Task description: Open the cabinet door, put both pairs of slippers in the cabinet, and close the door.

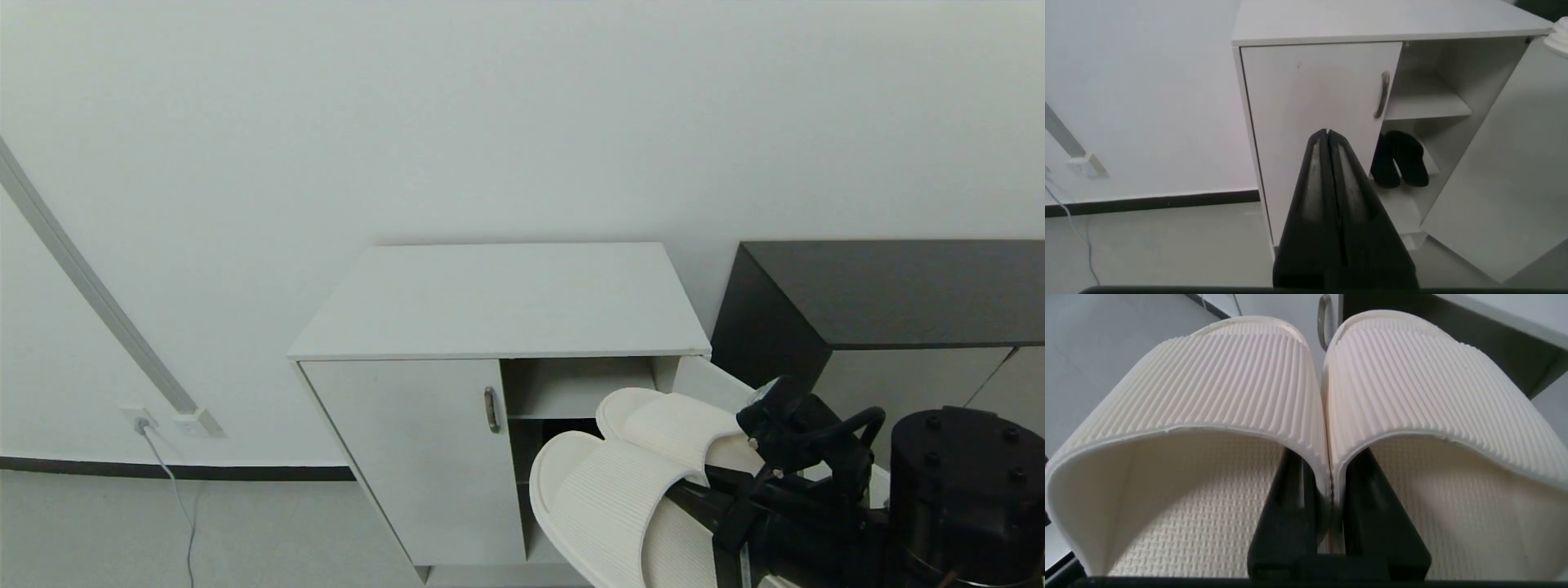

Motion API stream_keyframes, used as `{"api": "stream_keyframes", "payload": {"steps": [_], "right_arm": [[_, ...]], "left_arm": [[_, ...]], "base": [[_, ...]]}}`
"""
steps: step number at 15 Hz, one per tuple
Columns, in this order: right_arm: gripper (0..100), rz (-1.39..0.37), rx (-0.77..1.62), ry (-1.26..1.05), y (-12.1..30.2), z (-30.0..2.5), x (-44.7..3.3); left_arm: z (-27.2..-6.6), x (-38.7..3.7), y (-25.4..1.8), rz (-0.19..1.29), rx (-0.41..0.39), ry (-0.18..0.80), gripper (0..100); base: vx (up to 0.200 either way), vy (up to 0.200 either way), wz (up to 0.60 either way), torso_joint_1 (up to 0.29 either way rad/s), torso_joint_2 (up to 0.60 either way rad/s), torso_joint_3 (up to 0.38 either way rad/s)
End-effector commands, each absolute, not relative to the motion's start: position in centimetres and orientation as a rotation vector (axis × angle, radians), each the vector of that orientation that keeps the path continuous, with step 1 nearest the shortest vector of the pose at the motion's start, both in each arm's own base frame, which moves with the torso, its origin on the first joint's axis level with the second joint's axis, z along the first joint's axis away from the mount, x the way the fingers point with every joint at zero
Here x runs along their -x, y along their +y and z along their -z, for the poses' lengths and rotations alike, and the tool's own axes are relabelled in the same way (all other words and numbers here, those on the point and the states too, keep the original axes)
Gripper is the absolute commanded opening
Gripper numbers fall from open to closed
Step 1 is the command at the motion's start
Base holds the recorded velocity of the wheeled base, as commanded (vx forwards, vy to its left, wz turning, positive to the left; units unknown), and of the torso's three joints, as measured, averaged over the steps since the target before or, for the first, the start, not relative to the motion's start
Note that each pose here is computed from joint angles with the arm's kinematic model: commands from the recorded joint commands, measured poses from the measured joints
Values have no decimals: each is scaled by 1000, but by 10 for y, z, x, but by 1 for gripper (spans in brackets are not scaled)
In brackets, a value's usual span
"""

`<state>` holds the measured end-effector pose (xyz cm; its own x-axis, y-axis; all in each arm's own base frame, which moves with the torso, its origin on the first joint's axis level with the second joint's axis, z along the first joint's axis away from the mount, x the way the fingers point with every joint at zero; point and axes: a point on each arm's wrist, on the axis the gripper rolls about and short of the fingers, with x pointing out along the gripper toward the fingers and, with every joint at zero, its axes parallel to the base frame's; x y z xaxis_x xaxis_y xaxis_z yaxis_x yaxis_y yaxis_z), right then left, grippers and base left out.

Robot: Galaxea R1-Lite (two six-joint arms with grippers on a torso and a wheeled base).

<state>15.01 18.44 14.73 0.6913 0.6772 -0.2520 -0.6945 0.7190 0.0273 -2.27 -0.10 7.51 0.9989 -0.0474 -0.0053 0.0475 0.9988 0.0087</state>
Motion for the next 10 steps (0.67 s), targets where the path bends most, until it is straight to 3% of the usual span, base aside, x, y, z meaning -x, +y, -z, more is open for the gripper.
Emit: {"api": "stream_keyframes", "payload": {"steps": [1,10], "right_arm": [[0,-767,72,254,185,-147,-151],[0,-764,79,262,186,-144,-151]], "left_arm": [[-75,23,-1,46,-9,4,0],[-75,23,-1,46,-8,6,0]], "base": [[0,0,0,-168,373,217],[0,0,0,-208,487,279]]}}
